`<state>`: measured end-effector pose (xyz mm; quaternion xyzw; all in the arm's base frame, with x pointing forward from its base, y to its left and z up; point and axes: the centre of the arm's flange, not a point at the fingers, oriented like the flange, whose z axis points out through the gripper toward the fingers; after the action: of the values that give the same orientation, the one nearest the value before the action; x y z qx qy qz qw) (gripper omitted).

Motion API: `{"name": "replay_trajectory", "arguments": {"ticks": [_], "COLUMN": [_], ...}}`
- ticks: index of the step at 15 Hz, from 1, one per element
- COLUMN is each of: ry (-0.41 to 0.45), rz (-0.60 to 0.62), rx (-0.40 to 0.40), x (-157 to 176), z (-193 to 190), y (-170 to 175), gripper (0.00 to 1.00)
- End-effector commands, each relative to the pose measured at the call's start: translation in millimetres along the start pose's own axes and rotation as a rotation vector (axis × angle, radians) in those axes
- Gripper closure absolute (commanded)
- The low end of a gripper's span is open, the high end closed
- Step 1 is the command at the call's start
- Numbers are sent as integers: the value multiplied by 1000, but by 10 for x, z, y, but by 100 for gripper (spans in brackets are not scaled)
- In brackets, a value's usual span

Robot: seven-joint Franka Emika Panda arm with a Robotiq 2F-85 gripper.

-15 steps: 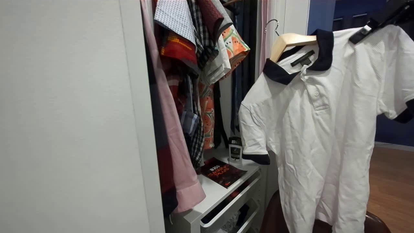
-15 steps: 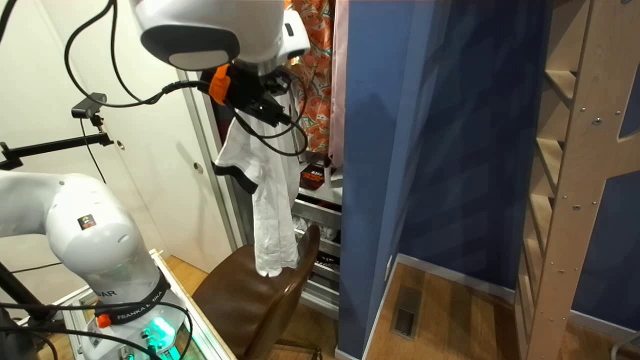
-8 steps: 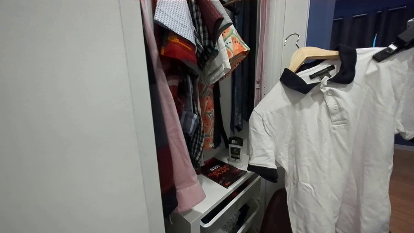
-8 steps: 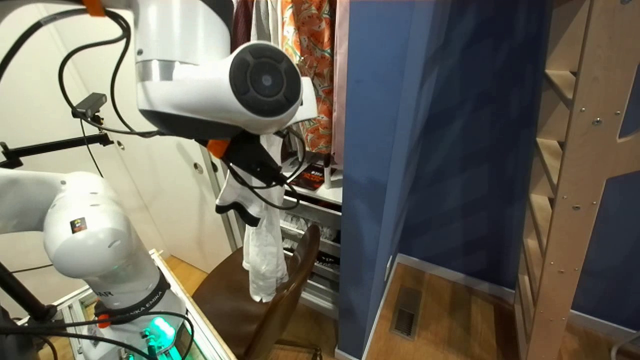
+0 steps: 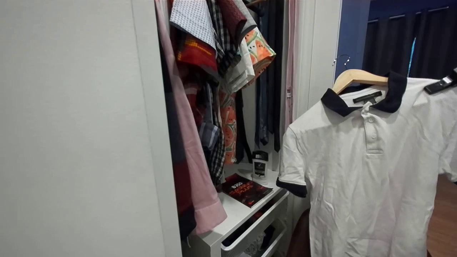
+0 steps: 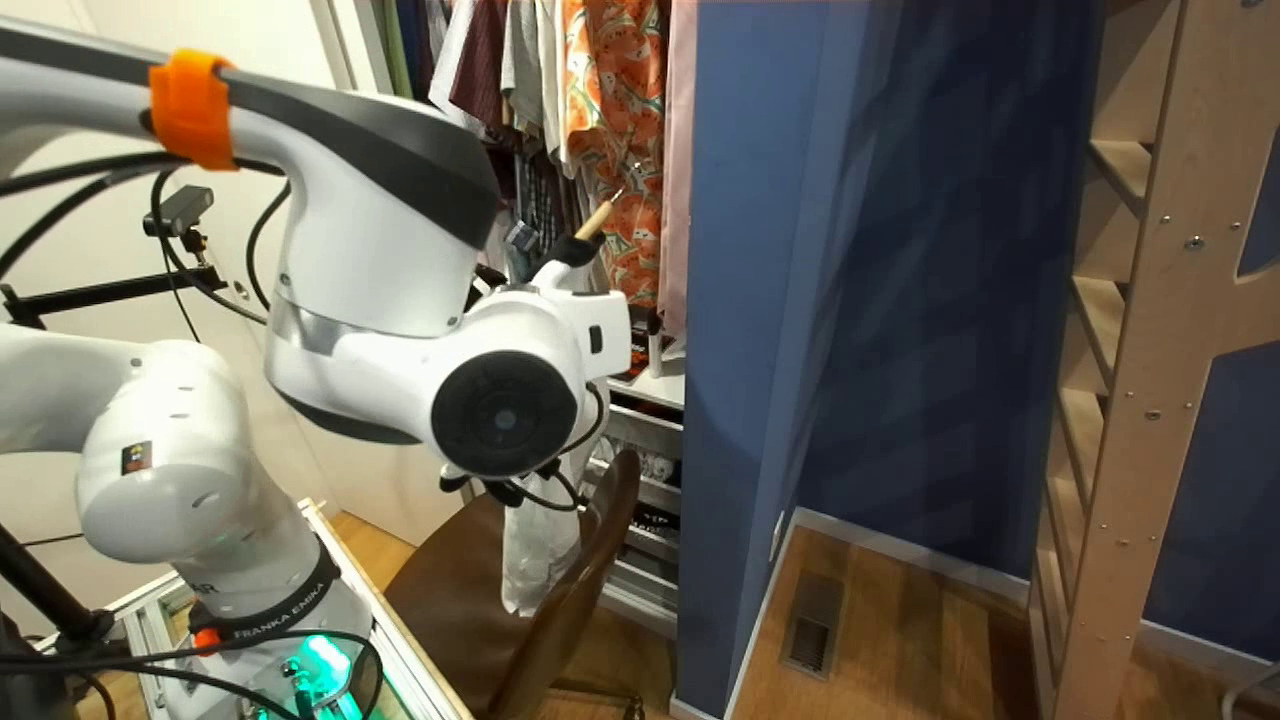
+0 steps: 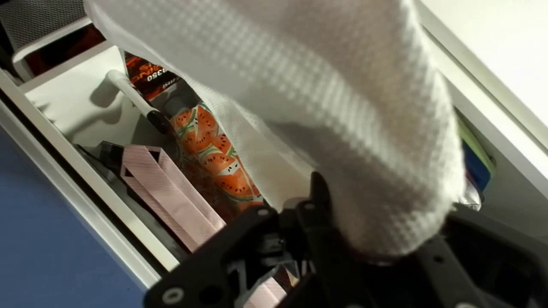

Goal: Pick up the white t shirt and hang it on the back of the chair

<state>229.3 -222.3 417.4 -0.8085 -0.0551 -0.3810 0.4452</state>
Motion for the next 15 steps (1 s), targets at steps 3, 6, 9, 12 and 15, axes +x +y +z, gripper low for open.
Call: {"name": "replay_trajectory", "arguments": {"ticks": [3, 6, 9, 12, 15], "ry": [35, -3, -5, -10, -13], "rz": [-2, 14, 17, 78, 85], "rx": [-78, -81, -82, -103, -128], "x": [-141, -216, -220, -264, -372], "z": [-36, -12, -5, 86, 140], "y": [360, 337, 354, 716, 884], "gripper": [96, 83, 96, 96, 96]}}
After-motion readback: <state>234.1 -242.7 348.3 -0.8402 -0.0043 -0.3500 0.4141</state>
